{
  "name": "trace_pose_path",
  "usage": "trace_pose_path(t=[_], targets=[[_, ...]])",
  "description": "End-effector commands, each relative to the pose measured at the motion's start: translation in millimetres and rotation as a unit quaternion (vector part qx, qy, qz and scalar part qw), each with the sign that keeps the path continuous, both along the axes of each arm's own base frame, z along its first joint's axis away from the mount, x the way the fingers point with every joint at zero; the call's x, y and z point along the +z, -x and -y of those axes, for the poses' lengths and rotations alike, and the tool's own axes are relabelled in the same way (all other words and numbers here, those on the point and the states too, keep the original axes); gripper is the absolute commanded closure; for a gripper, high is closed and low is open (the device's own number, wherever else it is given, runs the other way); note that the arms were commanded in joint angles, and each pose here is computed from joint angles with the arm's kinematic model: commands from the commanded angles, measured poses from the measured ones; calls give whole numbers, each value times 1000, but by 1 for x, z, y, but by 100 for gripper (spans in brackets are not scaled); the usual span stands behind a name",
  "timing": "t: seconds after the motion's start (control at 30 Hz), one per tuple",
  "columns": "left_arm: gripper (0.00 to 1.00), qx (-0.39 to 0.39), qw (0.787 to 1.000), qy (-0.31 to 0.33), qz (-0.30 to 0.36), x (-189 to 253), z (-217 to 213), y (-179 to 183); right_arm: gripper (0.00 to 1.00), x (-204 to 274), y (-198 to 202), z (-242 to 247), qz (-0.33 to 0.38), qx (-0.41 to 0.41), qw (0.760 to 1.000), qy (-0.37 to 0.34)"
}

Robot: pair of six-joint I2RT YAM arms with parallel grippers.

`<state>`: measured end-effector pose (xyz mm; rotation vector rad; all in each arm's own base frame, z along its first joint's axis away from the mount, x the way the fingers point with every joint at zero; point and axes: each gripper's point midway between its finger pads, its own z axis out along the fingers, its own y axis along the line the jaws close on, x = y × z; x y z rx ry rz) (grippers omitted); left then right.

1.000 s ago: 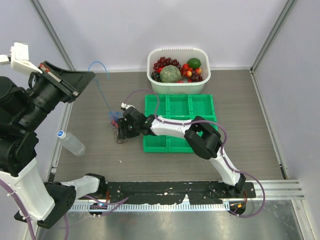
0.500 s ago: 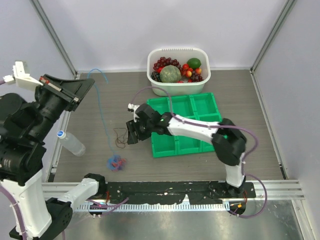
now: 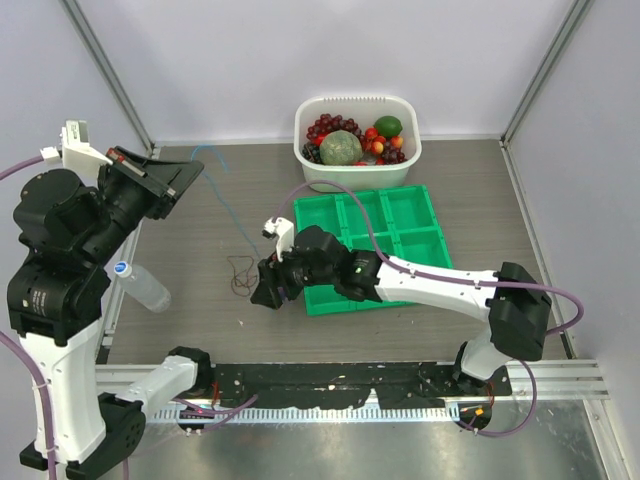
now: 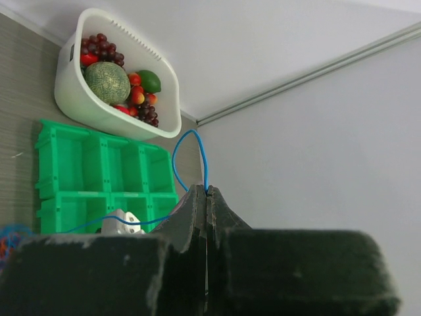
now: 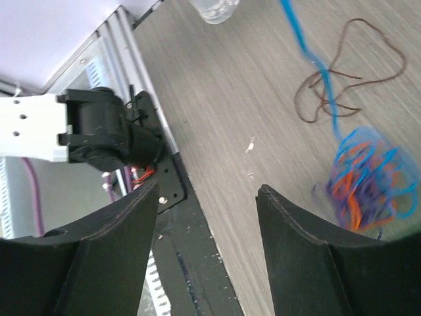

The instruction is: Untangle the cables

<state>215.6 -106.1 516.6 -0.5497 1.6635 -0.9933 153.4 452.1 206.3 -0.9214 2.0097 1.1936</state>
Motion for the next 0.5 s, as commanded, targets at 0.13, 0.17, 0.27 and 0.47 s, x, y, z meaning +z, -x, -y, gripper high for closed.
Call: trace_pose_path(t=[0.13,0.17,0.27,0.47], targets=[[100,-24,999,9,30,16,8,0,34,40,-68,-4,93,-170,981,-30],[100,-27,999,10,26,14,10,-2,34,45,-70,-7,96,-170,980,-34],[100,-44,999,14,21,13,17,-5,34,44,-74,-16,100,-169,980,-39],[100,-55,998,23,16,13,20,-2,34,48,-85,-41,109,-166,978,-68]])
